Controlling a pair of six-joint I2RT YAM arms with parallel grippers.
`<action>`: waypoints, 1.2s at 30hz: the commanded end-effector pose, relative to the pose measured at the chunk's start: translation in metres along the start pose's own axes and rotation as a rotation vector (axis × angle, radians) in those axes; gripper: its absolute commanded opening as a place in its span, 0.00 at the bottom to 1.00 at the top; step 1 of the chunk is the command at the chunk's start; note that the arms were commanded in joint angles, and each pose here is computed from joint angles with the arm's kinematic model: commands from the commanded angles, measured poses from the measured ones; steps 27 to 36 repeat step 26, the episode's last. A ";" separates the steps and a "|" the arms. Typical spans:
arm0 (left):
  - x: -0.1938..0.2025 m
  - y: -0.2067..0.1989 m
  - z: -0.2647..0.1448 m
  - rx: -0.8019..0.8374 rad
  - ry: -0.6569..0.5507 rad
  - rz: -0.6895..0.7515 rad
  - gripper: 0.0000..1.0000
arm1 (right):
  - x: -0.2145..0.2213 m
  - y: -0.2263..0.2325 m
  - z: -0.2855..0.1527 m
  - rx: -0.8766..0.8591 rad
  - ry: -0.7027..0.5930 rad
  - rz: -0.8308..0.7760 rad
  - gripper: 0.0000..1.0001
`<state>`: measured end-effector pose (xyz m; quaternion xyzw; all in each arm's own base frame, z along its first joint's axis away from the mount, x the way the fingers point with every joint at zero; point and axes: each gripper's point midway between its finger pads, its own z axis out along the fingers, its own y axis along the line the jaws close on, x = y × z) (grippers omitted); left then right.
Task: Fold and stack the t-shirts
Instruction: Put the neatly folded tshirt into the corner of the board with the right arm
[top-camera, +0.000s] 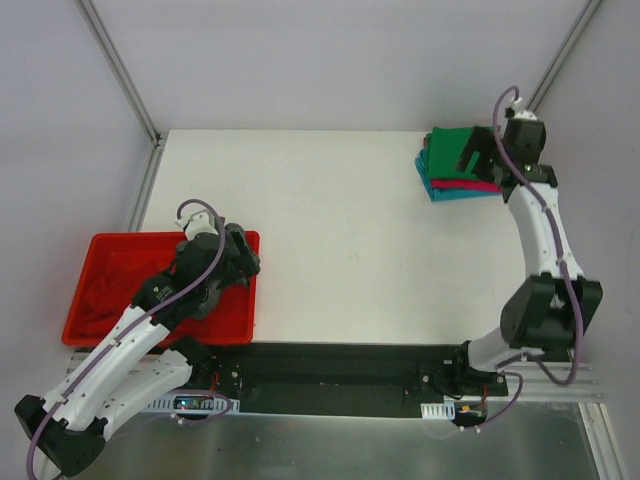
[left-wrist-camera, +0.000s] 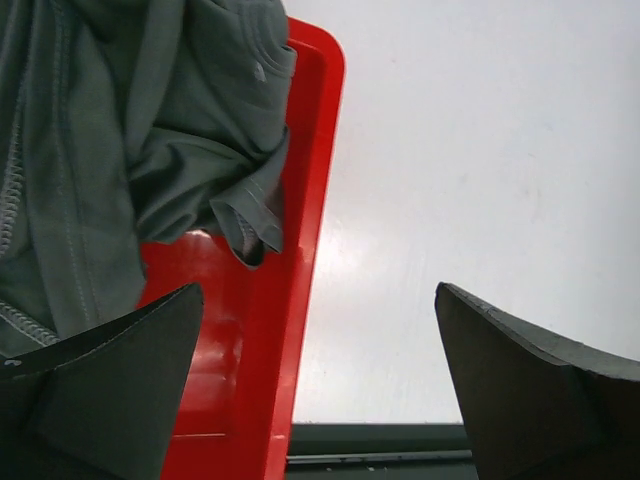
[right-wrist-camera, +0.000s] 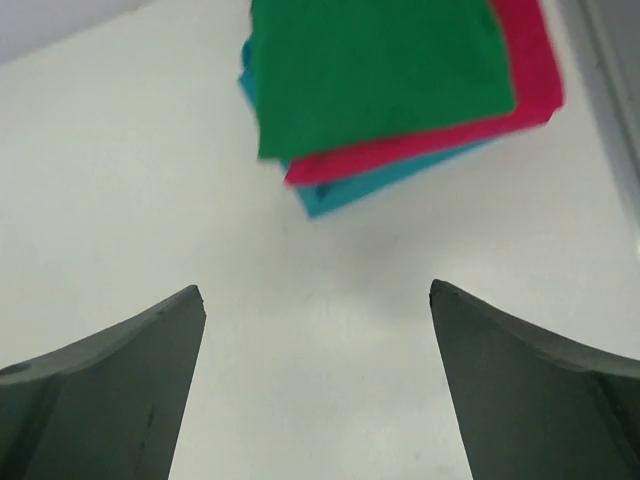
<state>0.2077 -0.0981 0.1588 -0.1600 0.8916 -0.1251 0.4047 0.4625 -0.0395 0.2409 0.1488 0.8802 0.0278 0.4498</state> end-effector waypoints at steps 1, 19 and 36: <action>0.006 -0.017 -0.009 0.132 0.026 0.012 0.99 | 0.051 0.033 -0.065 -0.127 -0.056 0.030 0.96; 0.040 0.002 -0.004 0.181 0.030 -0.039 0.99 | 0.246 -0.018 -0.139 -0.196 -0.135 0.123 0.96; 0.041 0.005 -0.006 0.197 0.008 -0.066 0.99 | 0.248 -0.016 -0.135 -0.217 -0.162 0.133 0.96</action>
